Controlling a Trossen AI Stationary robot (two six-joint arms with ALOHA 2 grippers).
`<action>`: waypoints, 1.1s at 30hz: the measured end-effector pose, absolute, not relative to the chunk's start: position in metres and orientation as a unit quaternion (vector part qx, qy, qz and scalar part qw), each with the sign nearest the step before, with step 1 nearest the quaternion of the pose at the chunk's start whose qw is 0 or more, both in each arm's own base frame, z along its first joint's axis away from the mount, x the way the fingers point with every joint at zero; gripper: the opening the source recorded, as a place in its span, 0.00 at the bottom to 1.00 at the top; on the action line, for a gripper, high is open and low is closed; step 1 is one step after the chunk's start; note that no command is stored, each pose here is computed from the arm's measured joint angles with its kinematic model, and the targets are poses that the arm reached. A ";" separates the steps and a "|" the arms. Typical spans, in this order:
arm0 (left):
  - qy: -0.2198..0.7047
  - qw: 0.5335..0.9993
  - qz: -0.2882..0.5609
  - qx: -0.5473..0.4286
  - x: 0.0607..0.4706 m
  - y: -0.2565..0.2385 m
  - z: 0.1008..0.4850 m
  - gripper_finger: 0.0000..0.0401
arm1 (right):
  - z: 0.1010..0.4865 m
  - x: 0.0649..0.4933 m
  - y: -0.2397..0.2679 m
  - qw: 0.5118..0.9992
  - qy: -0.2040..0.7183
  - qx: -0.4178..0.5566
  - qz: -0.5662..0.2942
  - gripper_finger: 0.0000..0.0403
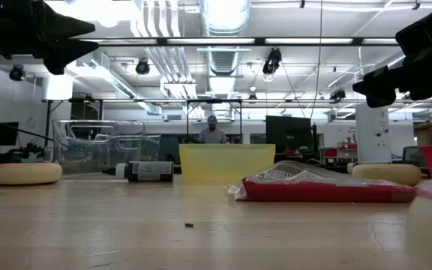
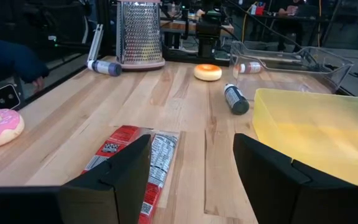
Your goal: Pick & Place Food Item
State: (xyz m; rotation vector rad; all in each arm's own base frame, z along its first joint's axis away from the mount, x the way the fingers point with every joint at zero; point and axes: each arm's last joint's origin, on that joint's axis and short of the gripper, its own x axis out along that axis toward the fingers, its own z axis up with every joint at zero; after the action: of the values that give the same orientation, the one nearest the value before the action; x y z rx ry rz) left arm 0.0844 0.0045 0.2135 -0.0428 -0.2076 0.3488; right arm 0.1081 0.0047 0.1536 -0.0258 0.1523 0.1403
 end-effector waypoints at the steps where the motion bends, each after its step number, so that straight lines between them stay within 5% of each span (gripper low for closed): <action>1: -0.103 0.979 0.173 -0.021 0.084 0.005 0.213 0.68 | 0.154 0.108 0.005 0.995 0.076 -0.013 0.070 0.56; 33: -0.103 0.979 0.173 -0.021 0.084 0.005 0.213 0.68 | 0.156 0.109 0.004 0.995 0.061 -0.053 0.064 0.56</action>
State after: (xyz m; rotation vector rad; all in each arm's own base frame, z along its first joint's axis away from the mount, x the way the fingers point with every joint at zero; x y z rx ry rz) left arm 0.0844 0.0045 0.2134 -0.0430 -0.2076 0.3486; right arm 0.1086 0.0042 0.1560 -0.1054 0.1225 0.1291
